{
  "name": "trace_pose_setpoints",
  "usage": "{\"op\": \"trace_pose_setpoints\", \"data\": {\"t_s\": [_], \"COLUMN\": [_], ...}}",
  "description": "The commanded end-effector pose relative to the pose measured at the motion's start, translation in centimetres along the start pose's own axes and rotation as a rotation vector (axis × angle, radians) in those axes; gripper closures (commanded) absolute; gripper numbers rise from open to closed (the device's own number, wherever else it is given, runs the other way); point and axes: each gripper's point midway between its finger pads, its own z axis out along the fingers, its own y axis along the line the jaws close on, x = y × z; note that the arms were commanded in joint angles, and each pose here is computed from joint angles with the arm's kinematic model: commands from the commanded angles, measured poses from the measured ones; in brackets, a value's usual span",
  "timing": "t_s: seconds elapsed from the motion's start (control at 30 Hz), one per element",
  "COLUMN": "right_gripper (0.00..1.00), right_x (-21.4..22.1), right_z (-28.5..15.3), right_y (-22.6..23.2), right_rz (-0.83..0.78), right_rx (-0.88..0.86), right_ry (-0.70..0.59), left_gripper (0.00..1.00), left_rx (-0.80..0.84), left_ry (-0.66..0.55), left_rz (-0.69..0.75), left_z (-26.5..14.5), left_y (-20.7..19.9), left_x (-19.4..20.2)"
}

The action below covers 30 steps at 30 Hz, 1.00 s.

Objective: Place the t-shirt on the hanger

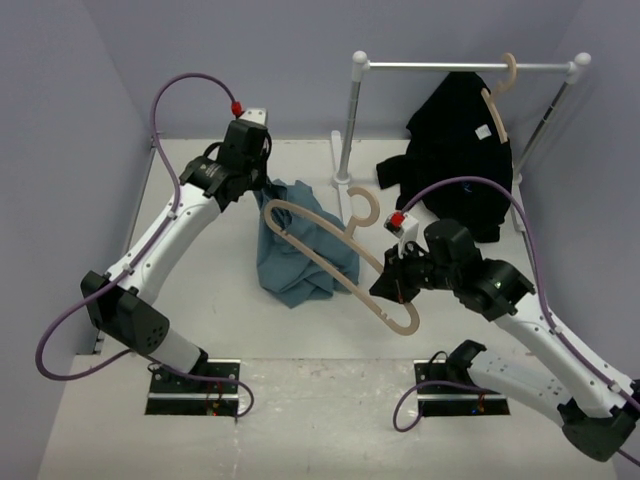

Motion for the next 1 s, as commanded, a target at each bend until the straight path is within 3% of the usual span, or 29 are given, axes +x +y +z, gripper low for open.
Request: {"op": "trace_pose_setpoints", "data": {"t_s": [0.0,0.23,0.5,0.63,0.8,0.97], "right_gripper": [1.00,1.00,1.00,1.00,1.00,1.00], "right_x": [-4.3,-5.3,-4.5,-5.2,-10.4,-14.2], "right_z": [-0.9,-1.2,2.3,3.1,2.4,4.8], "right_y": [-0.3,0.2,0.3,-0.5,-2.3,2.0], "right_rz": [-0.020,-0.047,-0.040,-0.010,0.029,-0.053], "right_rx": [0.083,0.084,0.044,0.092,0.271,0.161], "right_ry": [-0.132,-0.124,-0.024,-0.048,-0.187,-0.135], "left_gripper": [1.00,1.00,1.00,1.00,1.00,1.00], "left_rx": [0.047,0.017,0.091,0.155,0.249,0.302], "left_ry": [-0.067,-0.034,-0.060,-0.068,-0.114,-0.241], "left_rz": [0.002,0.037,0.027,0.021,-0.001,-0.018], "left_z": [-1.3,-0.2,-0.8,-1.7,-4.1,-8.1], "left_y": [0.0,0.4,-0.8,-1.6,-2.4,-2.3], "left_x": [-1.1,0.2,-0.8,-0.8,-1.1,-5.1]}}
